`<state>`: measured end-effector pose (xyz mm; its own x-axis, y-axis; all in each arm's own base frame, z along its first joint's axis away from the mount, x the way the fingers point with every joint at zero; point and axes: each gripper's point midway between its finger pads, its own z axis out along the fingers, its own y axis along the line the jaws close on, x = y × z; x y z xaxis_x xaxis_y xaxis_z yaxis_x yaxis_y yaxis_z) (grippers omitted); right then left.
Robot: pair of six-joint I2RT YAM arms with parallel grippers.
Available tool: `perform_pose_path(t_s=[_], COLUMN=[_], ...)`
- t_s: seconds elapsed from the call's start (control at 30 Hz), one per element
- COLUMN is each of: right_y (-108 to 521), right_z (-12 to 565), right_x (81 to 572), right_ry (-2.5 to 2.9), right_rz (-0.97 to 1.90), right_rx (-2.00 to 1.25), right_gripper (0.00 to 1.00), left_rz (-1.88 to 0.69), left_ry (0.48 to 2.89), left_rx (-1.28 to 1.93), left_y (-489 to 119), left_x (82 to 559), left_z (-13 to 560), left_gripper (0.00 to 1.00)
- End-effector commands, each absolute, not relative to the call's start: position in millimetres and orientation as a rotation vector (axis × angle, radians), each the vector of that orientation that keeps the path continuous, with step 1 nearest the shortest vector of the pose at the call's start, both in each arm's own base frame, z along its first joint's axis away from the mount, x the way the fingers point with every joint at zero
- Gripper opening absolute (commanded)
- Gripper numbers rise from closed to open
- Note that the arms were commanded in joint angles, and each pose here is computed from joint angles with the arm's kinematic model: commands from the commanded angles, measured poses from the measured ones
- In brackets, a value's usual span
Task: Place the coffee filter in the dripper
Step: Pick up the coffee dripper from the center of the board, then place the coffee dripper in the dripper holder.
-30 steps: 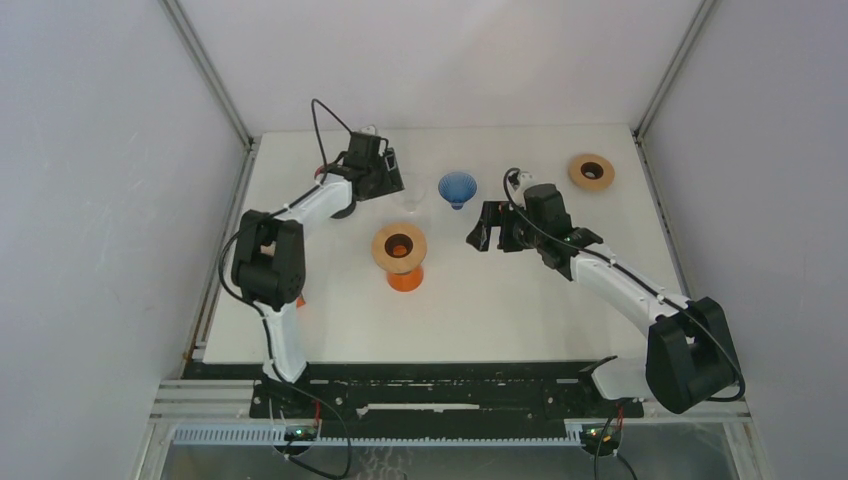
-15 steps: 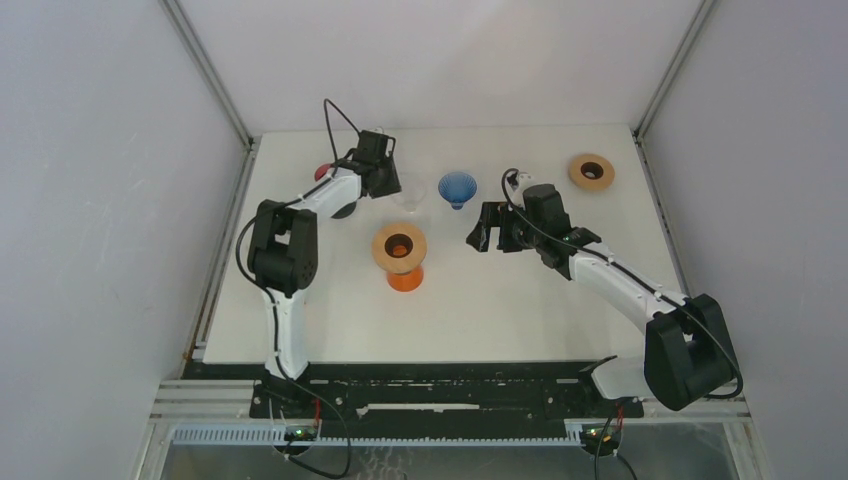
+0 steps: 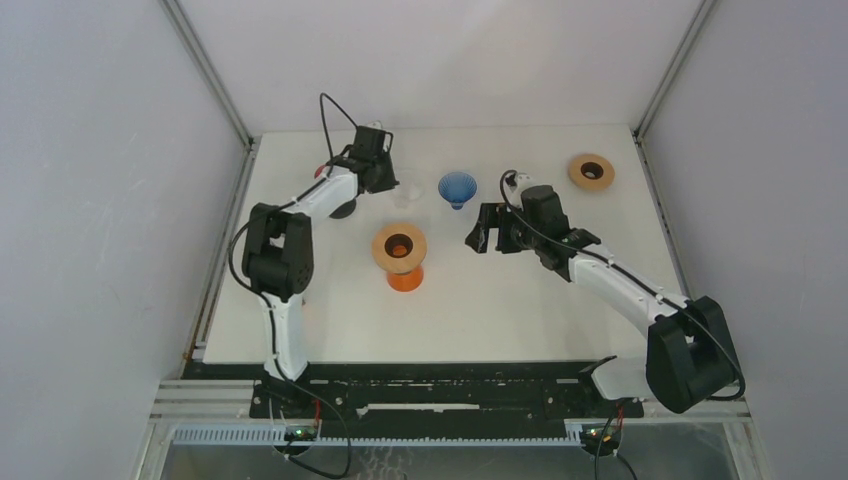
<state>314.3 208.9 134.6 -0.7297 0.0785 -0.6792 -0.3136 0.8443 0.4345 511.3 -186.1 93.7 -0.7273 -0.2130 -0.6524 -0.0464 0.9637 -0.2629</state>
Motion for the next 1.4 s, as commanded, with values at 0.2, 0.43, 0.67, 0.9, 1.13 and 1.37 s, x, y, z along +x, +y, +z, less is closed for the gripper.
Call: perform_pose_path(t_s=[0.2,0.43,0.67,0.9,1.13,1.37], right_y=[217.5,226.2,229.4,237.5,253.2,276.1], right_z=[176.3,209.4,240.7,268.2,296.7,301.9], right_x=[305.4,295.7,288.8,286.5,288.7,295.4], right_ry=[2.199,2.147,2.098,2.063,2.052,2.094], right_rz=[0.696,0.689,0.703,0.71,0.725,0.689], right_rx=[-0.214,-0.251,-0.27,-0.29,-0.326,-0.397], right_gripper=[1.0,0.99,0.98,0.94,0.89,0.87], left_rz=[-0.344,-0.402,-0.48,-0.552,-0.654,-0.661], left_ry=[2.199,2.179,2.174,2.194,2.24,2.262], left_rx=[-0.154,-0.137,-0.108,-0.048,0.001,0.02], left_y=[-175.4,-170.0,-167.8,-169.6,-177.0,-178.4], left_x=[490.0,456.6,415.4,380.4,347.1,326.5], left_z=[190.8,225.5,247.3,261.7,256.3,244.2], left_gripper=[0.0,0.0,0.0,0.0,0.0,0.0])
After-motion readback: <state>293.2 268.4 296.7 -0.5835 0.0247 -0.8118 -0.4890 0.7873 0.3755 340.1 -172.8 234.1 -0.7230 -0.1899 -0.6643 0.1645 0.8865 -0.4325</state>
